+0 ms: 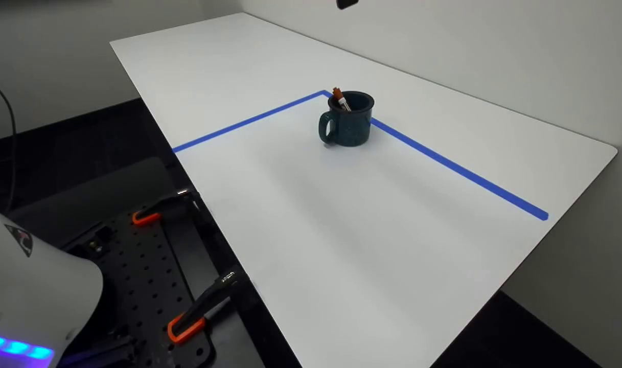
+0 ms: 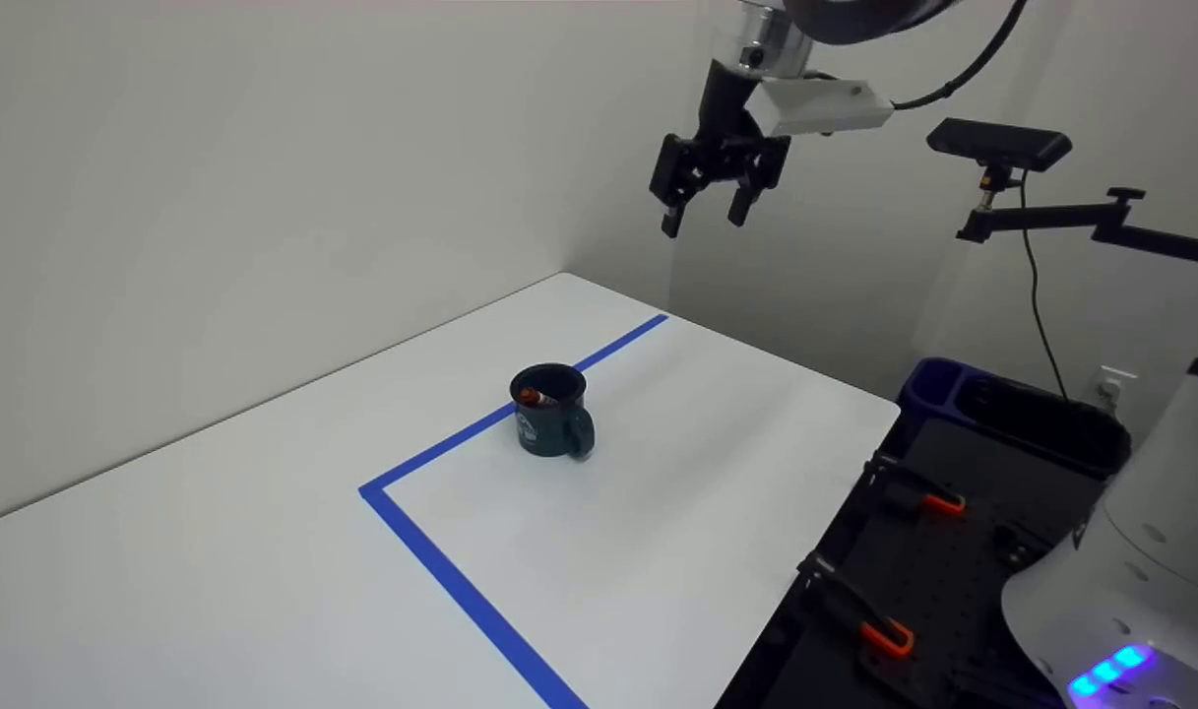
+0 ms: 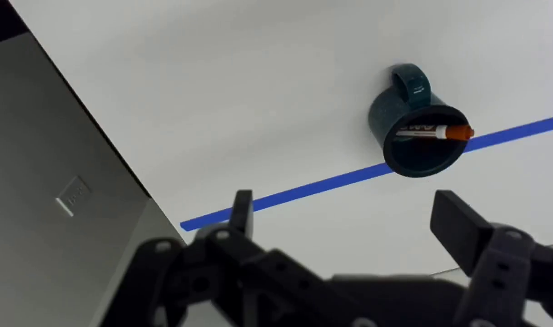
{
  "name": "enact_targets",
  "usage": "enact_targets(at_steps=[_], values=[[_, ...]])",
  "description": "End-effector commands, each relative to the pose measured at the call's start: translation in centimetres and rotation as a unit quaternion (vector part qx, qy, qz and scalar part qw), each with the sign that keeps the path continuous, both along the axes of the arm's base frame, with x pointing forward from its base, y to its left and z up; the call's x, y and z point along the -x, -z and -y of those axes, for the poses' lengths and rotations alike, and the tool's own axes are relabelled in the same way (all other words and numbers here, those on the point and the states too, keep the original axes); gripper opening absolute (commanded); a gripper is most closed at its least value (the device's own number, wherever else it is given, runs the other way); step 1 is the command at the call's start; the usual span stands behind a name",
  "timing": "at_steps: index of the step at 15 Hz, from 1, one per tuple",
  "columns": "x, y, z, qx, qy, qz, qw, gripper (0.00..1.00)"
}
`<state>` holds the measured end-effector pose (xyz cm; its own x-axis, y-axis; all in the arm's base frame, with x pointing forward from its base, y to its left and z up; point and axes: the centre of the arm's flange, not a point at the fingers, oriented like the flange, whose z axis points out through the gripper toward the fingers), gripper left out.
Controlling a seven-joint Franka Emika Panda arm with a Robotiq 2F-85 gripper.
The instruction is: Move the sharpie to the table
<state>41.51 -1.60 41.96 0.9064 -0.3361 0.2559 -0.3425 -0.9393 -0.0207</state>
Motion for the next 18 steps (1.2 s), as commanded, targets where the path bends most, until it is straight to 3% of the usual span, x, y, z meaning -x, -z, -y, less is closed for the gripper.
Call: enact_targets(at_steps=[1,8,13,18], values=[[-5.2,0.0,0.0,-0.041,0.065,-0.021,0.9968,1.00],[-12.8,4.5,-0.3,-0.136,0.150,-0.093,0.9749,1.00],[-16.7,8.8,-1.3,-0.199,0.201,-0.171,0.9438,1.00],[-18.4,12.9,-3.7,-0.215,0.259,-0.193,0.9218,1.00]])
